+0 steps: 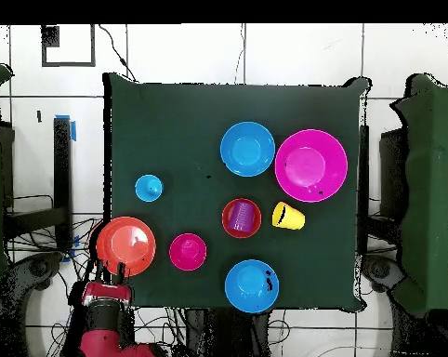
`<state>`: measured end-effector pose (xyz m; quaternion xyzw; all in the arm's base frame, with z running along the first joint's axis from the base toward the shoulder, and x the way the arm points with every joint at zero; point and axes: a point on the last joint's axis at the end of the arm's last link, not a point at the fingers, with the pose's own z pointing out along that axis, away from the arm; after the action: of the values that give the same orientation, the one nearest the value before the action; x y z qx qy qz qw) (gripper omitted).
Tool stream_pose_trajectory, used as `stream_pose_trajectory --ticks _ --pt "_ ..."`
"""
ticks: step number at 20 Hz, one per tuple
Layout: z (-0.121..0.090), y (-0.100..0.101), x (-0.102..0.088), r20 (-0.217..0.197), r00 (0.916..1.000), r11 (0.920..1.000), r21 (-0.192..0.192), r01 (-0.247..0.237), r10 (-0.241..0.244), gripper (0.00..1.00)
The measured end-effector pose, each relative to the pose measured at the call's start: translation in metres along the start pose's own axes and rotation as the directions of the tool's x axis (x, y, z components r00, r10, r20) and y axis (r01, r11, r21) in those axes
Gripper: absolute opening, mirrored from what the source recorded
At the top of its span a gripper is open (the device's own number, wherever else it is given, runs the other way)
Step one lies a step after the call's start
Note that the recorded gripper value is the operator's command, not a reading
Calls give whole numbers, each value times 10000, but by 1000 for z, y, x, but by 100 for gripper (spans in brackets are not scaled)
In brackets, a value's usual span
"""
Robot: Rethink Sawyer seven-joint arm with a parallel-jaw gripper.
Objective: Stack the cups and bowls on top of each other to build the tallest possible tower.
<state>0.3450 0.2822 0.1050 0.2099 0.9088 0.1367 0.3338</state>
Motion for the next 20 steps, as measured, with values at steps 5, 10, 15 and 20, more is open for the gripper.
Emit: stream_pose_trajectory --ticks 5,10,15,20 --pt "8 -29 20 107 9998 9992 369 -165 161 100" --pt "19 -68 -6 1643 9853 9988 88 -487 466 100" --pt "27 -108 -39 3594 9098 9774 -1139 -1783 2079 100" --pt "23 -128 -53 4324 8082 9126 -2700 -3070 3998 100"
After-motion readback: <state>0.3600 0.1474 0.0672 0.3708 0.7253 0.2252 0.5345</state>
